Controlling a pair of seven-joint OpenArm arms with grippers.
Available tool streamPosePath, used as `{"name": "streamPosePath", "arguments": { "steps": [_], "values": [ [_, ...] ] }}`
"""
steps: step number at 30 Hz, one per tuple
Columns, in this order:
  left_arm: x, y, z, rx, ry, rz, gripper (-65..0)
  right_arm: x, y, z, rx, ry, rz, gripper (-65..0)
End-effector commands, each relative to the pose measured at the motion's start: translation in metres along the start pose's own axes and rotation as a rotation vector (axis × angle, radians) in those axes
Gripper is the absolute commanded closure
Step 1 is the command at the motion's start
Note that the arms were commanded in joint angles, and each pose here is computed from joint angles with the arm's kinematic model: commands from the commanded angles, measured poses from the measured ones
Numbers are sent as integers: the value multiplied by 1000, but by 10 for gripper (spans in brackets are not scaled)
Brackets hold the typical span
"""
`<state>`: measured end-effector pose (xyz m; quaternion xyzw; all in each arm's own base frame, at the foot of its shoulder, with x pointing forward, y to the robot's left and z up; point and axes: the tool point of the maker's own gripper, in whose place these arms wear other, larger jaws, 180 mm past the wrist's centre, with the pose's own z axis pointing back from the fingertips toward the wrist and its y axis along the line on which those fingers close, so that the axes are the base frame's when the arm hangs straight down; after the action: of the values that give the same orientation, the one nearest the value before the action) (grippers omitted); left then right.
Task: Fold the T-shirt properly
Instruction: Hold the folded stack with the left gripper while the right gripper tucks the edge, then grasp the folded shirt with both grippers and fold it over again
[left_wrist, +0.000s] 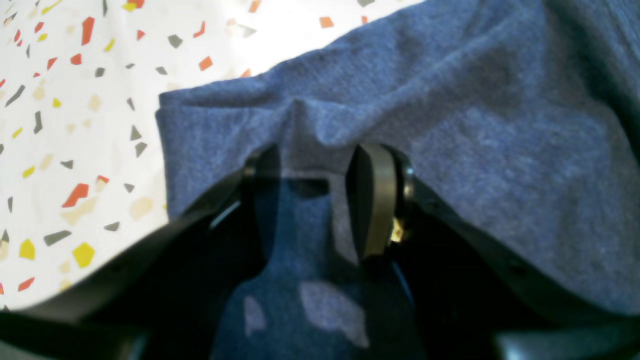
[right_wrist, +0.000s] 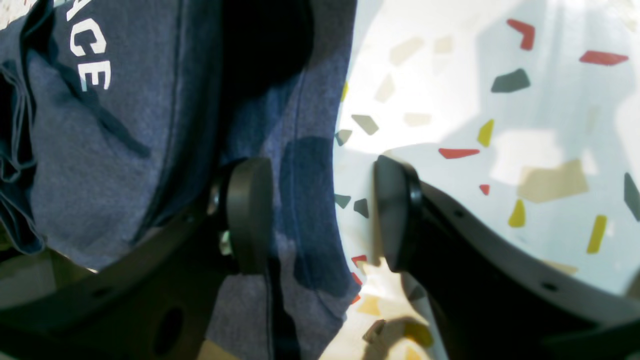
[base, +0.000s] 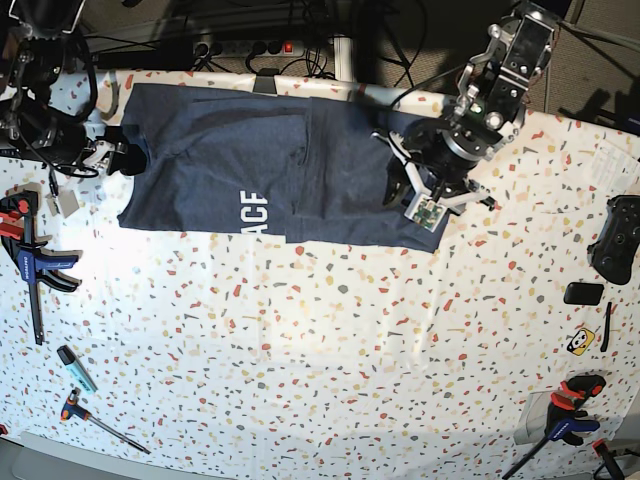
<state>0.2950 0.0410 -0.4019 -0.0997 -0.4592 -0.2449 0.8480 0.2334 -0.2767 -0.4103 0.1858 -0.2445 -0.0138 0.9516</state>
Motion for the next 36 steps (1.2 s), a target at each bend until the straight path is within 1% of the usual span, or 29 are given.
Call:
{"name": "streamPosePath", "arguments": {
  "steps": [1, 3, 11, 12, 14, 15, 17, 18, 22, 25, 26, 29, 31, 33, 36],
  "values": [
    [16, 3, 0, 6, -50, -8, -243, -4, 6, 0, 25, 39, 19, -332],
    [16, 3, 0, 6, -50, -8, -243, -10, 16, -5, 57, 73, 29, -332],
    [16, 3, 0, 6, -49, -8, -243, -27, 41, -24, 117, 157, 93, -324],
    [16, 3, 0, 6, -49, -8, -243, -27, 43, -25, 122, 158, 97, -303],
    [15, 3, 0, 6, -49, -8, -243, -26, 45, -26, 125, 149, 100, -222],
    [15, 3, 0, 6, -49, -8, -243, -24, 45, -27, 125, 137, 99, -171],
    [15, 3, 0, 6, -49, -8, -243, -16, 44, -26, 122, 98, 94, -43],
    [15, 3, 0, 6, -49, -8, -243, -12, 43, -26, 121, 72, 90, 0],
    [17, 3, 0, 6, -54, -9, -243, 13, 30, -16, 90, -54, 58, 0],
    [25, 3, 3, 5, -74, -14, -243, 32, 13, -1, 48, -146, 24, 0],
    [30, 2, 4, 5, -87, -16, -243, 37, 6, 5, 26, -164, 17, 0],
    [50, 0, 10, 2, -135, -26, -243, 46, -15, 18, -49, -189, 13, 0],
    [58, -1, 14, 2, -149, -32, -243, 48, -21, 23, -66, -186, 19, 0],
    [56, -1, 14, 3, -131, -36, -243, 49, -21, 26, -70, -179, 24, 0],
    [43, 5, 18, 21, -93, -79, -243, 52, -13, 29, -69, -175, 57, 0]
  ]
}}
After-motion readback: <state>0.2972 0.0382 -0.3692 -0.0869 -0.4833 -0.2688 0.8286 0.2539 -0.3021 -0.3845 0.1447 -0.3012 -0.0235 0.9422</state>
